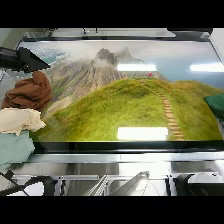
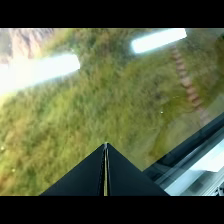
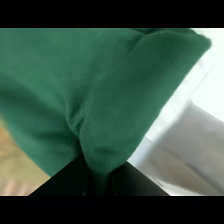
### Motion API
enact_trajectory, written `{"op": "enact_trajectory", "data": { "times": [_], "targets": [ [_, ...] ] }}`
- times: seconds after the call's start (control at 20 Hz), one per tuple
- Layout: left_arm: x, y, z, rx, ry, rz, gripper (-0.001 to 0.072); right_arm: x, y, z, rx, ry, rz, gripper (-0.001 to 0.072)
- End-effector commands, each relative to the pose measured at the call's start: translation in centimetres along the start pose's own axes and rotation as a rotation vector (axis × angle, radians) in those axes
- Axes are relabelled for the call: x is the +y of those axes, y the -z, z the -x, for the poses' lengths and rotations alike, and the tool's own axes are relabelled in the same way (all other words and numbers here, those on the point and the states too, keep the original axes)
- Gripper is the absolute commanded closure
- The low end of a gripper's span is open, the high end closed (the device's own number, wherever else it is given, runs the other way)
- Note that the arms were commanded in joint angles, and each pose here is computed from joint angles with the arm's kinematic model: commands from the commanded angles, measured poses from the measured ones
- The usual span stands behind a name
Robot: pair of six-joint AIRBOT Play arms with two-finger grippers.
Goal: Fold the shirts.
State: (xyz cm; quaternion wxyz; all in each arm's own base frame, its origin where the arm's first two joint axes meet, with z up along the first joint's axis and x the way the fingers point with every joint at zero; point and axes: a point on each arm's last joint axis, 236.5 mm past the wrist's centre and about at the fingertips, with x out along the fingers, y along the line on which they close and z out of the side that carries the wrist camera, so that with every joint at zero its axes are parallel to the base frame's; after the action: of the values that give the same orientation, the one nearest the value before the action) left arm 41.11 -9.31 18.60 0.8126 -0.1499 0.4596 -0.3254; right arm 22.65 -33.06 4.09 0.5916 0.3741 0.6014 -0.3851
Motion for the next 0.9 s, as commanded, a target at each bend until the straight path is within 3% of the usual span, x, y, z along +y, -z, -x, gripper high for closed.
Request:
{"op": "enact_trajectory", "data": {
  "times": [0.0, 0.1, 0.15, 0.2, 0.3, 0.4, 0.45, 0.5, 0.55, 0.6, 0.85],
  "targets": [
    [-0.1, 0.3, 0.0, 0.012, 0.004, -0.001, 0.0690, -4.7, 2.5, -1.2, 0.108, 0.207, -0.041, 0.0661],
    [-0.1, 0.3, 0.0, 0.011, 0.004, -0.001, 0.0690, -7.0, 3.6, -0.4, 0.152, 0.307, -0.061, 0.0246],
    [-0.1, 0.3, 0.0, 0.011, 0.004, -0.001, 0.0689, -7.4, 3.8, -0.3, 0.160, 0.328, -0.066, 0.0158],
    [-0.1, 0.3, 0.0, 0.011, 0.004, -0.002, 0.0690, -7.4, 3.8, -0.2, 0.159, 0.329, -0.066, 0.0149],
    [-0.1, 0.3, 0.0, 0.012, 0.004, -0.002, 0.0689, -7.3, 3.8, -0.3, 0.160, 0.324, -0.065, 0.0060],
    [-0.1, 0.2, 0.0, 0.010, 0.004, -0.002, 0.0690, -6.8, 3.9, -0.4, 0.162, 0.303, -0.079, 0.0061],
    [-0.1, 0.2, 0.0, 0.009, 0.004, -0.002, 0.0690, -5.9, 4.0, -0.6, 0.169, 0.266, -0.075, 0.0083],
    [-0.1, 0.1, 0.0, 0.006, 0.003, -0.002, 0.0690, -4.5, 4.3, -0.9, 0.179, 0.209, -0.076, 0.0266],
    [0.0, -0.1, 0.0, -0.002, 0.000, -0.001, 0.0690, -2.7, 4.5, -1.1, 0.191, 0.142, -0.061, 0.0637],
    [0.1, -0.3, 0.0, -0.013, -0.003, -0.001, 0.0690, -0.5, 4.7, -1.3, 0.196, 0.069, -0.036, 0.0687],
    [-1.0, -1.5, 1.5, -0.046, -0.022, -0.041, 0.0692, 13.4, 8.0, 1.4, 0.165, -0.270, 0.232, 0.0689]
  ]
}}
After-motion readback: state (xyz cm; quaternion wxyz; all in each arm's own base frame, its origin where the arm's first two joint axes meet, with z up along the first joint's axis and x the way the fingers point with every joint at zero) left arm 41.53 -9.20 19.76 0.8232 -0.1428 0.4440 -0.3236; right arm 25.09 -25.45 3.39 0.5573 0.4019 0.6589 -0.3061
